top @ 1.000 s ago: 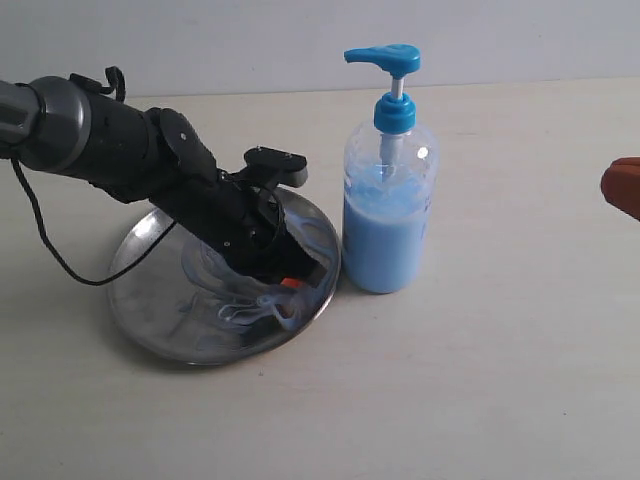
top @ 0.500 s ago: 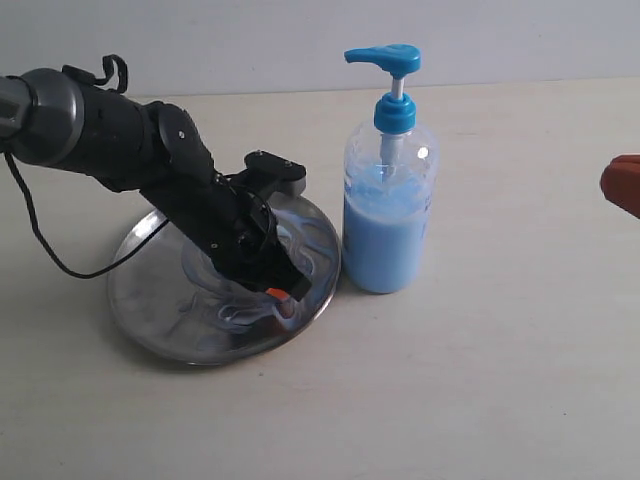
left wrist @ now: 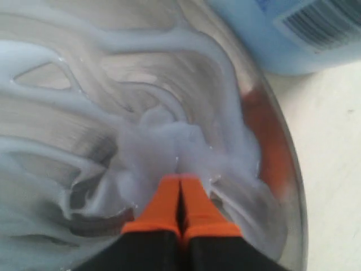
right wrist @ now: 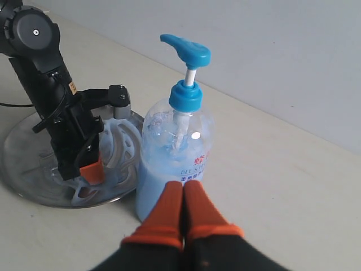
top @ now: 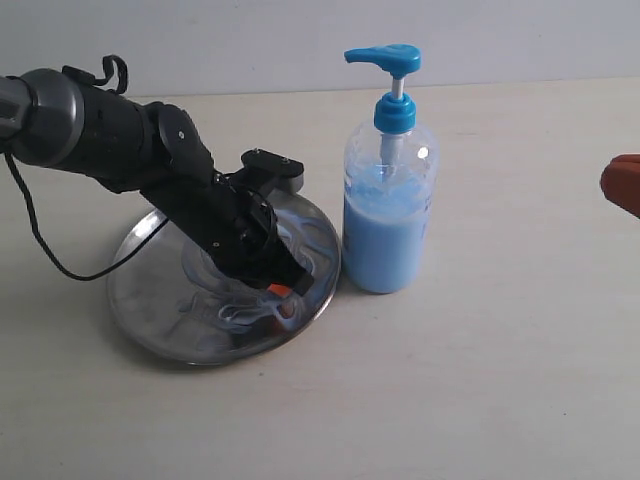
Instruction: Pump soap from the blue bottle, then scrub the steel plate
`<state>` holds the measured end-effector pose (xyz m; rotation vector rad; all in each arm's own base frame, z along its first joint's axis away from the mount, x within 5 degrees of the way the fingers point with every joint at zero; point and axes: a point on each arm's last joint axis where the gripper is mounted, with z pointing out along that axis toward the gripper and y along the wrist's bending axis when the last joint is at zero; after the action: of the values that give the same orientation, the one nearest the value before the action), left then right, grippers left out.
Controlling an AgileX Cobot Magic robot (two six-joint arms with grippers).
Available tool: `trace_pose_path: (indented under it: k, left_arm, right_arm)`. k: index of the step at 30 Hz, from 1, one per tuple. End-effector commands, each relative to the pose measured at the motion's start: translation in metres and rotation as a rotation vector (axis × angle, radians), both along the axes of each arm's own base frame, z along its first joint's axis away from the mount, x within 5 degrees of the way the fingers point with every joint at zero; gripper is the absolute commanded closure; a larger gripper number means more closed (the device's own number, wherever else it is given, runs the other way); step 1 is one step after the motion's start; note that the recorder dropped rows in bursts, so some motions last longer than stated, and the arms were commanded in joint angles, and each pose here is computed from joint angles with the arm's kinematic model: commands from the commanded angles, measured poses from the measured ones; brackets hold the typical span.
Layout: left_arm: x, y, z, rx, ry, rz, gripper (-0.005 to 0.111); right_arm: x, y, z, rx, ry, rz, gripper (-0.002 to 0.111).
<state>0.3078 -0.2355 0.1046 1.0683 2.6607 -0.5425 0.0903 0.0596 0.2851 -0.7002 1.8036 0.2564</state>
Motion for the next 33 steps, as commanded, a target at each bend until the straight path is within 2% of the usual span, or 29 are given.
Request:
trace_pose_path:
  k: [1, 7, 11, 14, 25, 30, 33]
  left_arm:
    - [-0.002, 0.0, -0.007, -0.007, 0.018, 0.017, 0.107]
    - [-0.002, -0.001, -0.007, -0.016, 0.025, 0.012, 0.107]
    - [-0.006, -0.005, -0.005, -0.063, 0.045, -0.049, 0.107]
    - [-0.005, -0.007, -0.004, -0.088, 0.04, -0.034, 0.107]
    - [0.015, -0.005, -0.007, -0.077, -0.141, 0.092, 0.107]
    - [0.012, -0.003, -0.025, -0.036, -0.096, 0.057, 0.107]
    - [0.008, -0.003, -0.026, -0.025, -0.065, 0.018, 0.107]
  right_arm:
    - [-0.001, 0.0, 0.0, 0.01, -0.016, 0.006, 0.108]
    - [-0.001, 0.0, 0.0, 0.01, -0.016, 0.006, 0.108]
    - [-0.001, 0.0, 0.0, 0.013, -0.014, 0.005, 0.108]
    - [-0.001, 0.0, 0.0, 0.013, -0.014, 0.005, 0.108]
    - [-0.001, 0.0, 0.0, 0.013, -0.014, 0.005, 0.108]
    - [-0.001, 0.0, 0.0, 0.013, -0.014, 0.005, 0.108]
    - [-0.001, 0.0, 0.0, 0.013, -0.014, 0.005, 0.108]
